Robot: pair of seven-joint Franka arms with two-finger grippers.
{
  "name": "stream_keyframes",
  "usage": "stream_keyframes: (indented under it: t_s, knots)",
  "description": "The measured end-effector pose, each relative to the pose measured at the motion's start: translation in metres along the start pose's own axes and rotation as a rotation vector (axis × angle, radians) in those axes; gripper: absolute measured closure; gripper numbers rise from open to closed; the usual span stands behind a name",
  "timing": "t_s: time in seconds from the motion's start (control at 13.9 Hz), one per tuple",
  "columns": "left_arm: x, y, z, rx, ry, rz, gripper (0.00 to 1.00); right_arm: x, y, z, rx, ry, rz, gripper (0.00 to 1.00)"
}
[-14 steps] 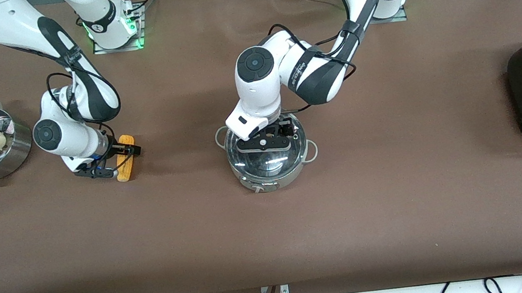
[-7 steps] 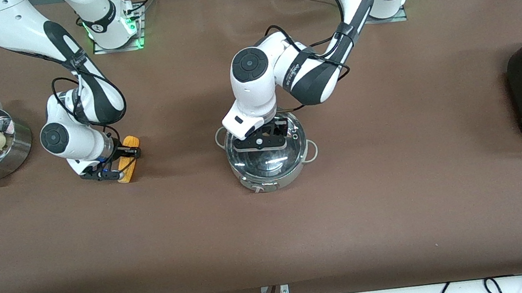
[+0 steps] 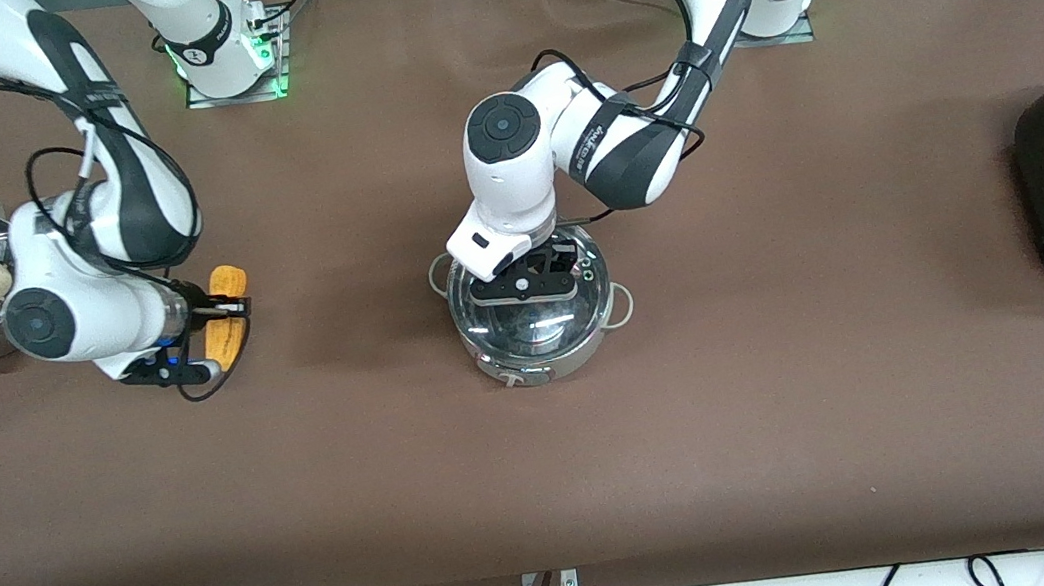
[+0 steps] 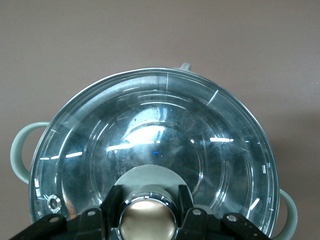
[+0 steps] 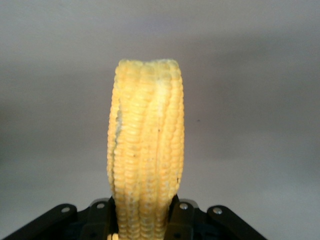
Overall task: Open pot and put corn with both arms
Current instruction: 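Grasp the lid knob with the left gripper while the right gripper grasps the corn, then lift the lid with the left gripper while the right gripper lifts the corn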
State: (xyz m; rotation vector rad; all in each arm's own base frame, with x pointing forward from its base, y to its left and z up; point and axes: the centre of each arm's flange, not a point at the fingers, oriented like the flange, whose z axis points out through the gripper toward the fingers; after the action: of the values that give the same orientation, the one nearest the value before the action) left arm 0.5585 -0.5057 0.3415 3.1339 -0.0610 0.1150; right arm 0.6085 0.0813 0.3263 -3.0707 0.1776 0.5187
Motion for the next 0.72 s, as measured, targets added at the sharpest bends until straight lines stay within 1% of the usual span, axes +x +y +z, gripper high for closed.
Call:
stream_keyframes:
  t_s: [0.14, 0.29, 0.43, 0.58, 0.72]
  knots:
    - [0.000, 0.000, 0.000, 0.000, 0.000, 0.000, 0.50, -0.001, -0.002, -0.037, 0.002, 0.002, -0.005, 0.68]
    - [0.002, -0.002, -0.002, -0.010, -0.006, -0.012, 0.50, -0.004, -0.004, -0.060, 0.002, 0.000, -0.009, 0.68]
    - [0.010, -0.009, -0.014, -0.061, -0.035, -0.057, 0.50, -0.008, -0.006, -0.079, 0.003, -0.006, -0.014, 0.68]
    - [0.018, -0.023, -0.041, -0.094, -0.066, -0.067, 0.50, -0.014, -0.014, -0.099, 0.022, -0.012, -0.028, 0.68]
    - [0.026, -0.043, -0.072, -0.097, -0.078, -0.036, 0.50, -0.023, -0.022, -0.120, 0.063, -0.030, -0.042, 0.68]
